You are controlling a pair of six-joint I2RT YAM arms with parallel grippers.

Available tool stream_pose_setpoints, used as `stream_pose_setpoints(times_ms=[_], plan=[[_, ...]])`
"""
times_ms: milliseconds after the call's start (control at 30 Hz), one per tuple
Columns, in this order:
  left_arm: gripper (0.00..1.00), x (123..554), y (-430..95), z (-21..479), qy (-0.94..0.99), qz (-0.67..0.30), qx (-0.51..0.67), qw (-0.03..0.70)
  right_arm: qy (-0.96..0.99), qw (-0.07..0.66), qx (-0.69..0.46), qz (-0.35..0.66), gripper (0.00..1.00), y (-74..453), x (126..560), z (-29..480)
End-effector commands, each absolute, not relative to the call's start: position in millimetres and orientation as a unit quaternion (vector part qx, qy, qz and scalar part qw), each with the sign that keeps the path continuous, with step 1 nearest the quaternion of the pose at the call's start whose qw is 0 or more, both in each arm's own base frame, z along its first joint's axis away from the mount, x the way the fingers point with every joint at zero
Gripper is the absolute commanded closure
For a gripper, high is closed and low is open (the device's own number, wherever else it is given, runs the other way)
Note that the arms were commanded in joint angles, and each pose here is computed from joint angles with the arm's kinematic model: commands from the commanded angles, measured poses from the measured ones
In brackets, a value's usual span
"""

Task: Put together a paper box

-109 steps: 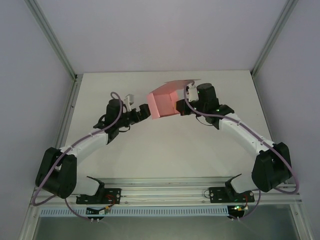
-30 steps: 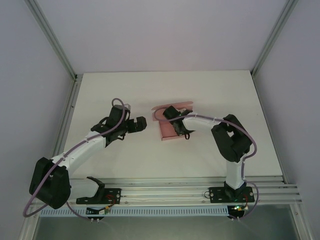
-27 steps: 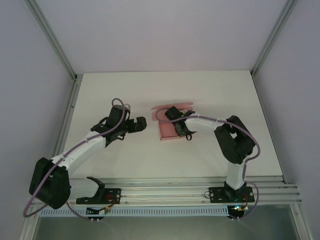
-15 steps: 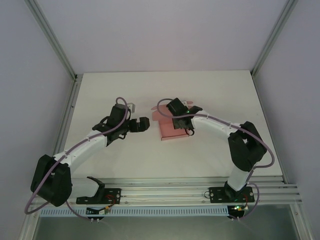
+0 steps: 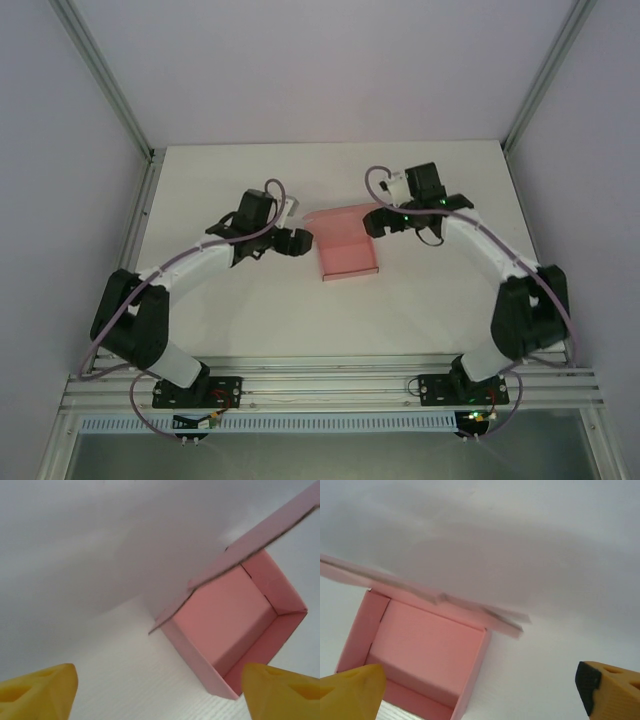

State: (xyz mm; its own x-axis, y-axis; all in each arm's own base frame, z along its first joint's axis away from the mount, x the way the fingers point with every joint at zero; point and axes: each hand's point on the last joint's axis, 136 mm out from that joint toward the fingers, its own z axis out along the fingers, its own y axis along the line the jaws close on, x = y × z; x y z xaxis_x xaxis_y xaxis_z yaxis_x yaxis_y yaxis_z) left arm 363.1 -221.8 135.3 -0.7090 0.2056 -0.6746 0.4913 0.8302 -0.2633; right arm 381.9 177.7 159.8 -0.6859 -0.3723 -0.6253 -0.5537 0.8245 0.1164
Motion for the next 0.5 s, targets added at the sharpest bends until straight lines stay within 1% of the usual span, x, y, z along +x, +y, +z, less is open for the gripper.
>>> stream_pose_setpoints(times_ms=[0, 33, 100, 133, 167, 233, 267, 300, 333, 367, 467], plan=[[0.26, 371.9, -235.7, 144.1, 0.888, -0.227, 0.237, 0.323, 0.873, 0.264, -0.357, 0.2, 0.11, 195.8, 387.4, 149.1], [0.3, 370.8, -240.7, 142.9, 0.886, -0.23, 0.25, 0.314, 0.875, 0.254, -0.361, 0.198, 0.15, 195.2, 392.6, 145.9], [0.35, 371.8, -249.0, 143.0, 0.882, -0.232, 0.268, 0.311, 0.874, 0.249, -0.371, 0.191, 0.17, 195.8, 399.7, 142.5], [0.41, 369.0, -248.6, 137.8, 0.887, -0.226, 0.27, 0.298, 0.872, 0.251, -0.375, 0.191, 0.21, 196.7, 401.6, 141.6], [0.49, 370.9, -249.0, 137.5, 0.889, -0.218, 0.271, 0.298, 0.871, 0.254, -0.375, 0.189, 0.26, 196.6, 403.7, 140.6], [0.68, 375.3, -248.4, 136.1, 0.894, -0.203, 0.268, 0.297, 0.876, 0.255, -0.364, 0.184, 0.45, 195.6, 407.8, 140.1], [0.74, 375.4, -249.4, 135.7, 0.894, -0.2, 0.269, 0.296, 0.879, 0.253, -0.36, 0.184, 0.53, 194.8, 407.3, 139.9], [0.75, 376.3, -250.6, 135.8, 0.895, -0.197, 0.268, 0.297, 0.881, 0.253, -0.353, 0.185, 0.59, 194.7, 405.8, 140.1], [0.79, 377.0, -251.5, 135.6, 0.895, -0.193, 0.268, 0.299, 0.883, 0.254, -0.348, 0.186, 0.65, 194.2, 404.6, 139.3], [0.83, 377.2, -253.8, 136.1, 0.895, -0.191, 0.269, 0.3, 0.884, 0.259, -0.342, 0.186, 0.7, 193.7, 404.4, 139.8], [0.87, 380.1, -260.6, 137.3, 0.895, -0.186, 0.266, 0.305, 0.895, 0.253, -0.319, 0.183, 0.82, 192.4, 400.4, 138.6]])
